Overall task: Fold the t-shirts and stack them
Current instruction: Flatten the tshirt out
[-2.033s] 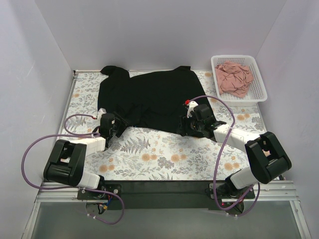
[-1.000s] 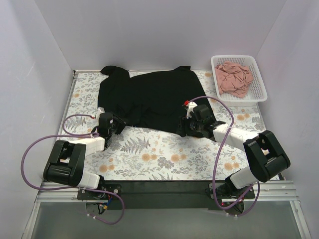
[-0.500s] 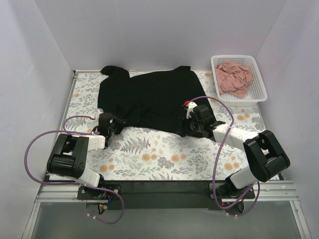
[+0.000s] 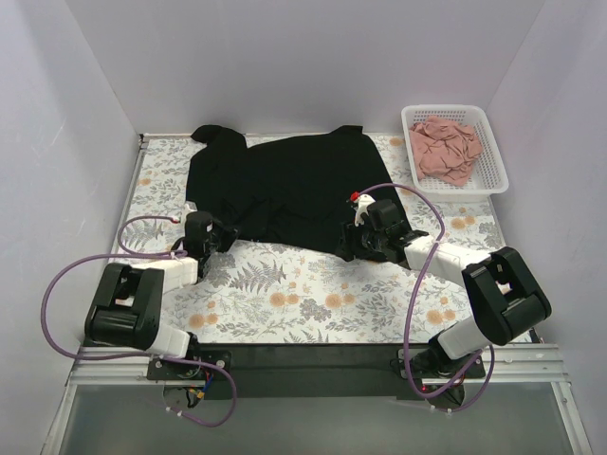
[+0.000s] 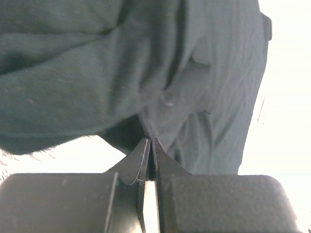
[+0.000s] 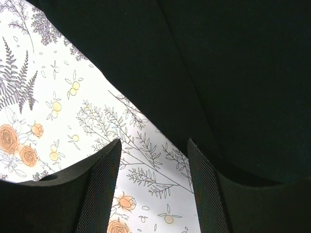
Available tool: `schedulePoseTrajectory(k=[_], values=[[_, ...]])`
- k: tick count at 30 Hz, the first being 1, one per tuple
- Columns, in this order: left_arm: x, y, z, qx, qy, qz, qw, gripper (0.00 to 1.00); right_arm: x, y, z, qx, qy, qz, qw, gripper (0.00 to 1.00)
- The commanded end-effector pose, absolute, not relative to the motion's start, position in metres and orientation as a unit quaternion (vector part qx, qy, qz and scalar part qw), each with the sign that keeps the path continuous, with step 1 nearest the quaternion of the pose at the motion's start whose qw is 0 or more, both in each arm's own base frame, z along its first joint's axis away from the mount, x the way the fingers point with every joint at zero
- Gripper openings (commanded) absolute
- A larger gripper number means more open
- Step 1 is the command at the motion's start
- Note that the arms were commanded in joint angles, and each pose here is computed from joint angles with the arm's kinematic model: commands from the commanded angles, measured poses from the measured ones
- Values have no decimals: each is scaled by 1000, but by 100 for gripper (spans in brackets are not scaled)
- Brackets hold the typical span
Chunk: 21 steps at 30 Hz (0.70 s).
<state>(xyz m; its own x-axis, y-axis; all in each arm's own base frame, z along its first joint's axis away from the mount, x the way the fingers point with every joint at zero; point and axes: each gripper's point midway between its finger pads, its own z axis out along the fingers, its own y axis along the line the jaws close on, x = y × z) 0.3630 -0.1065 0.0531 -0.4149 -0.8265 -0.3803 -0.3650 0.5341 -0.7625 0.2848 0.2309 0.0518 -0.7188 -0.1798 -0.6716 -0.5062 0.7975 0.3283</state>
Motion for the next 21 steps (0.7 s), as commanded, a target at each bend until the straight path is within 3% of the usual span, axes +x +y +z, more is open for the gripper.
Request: schedulePoseTrajectory(k=[1, 9, 14, 21], values=[[369, -105, 97, -357, 775, -310, 421, 0, 295, 233, 63, -192, 882, 253, 348, 64], [344, -81, 153, -323, 786, -250, 463, 0, 300, 203, 83, -146, 896, 187, 375, 66], [326, -73, 187, -283, 794, -228, 487, 0, 296, 148, 85, -65, 916, 85, 388, 79], [306, -59, 217, -233, 802, -185, 517, 0, 294, 81, 83, 25, 929, 0, 368, 74]])
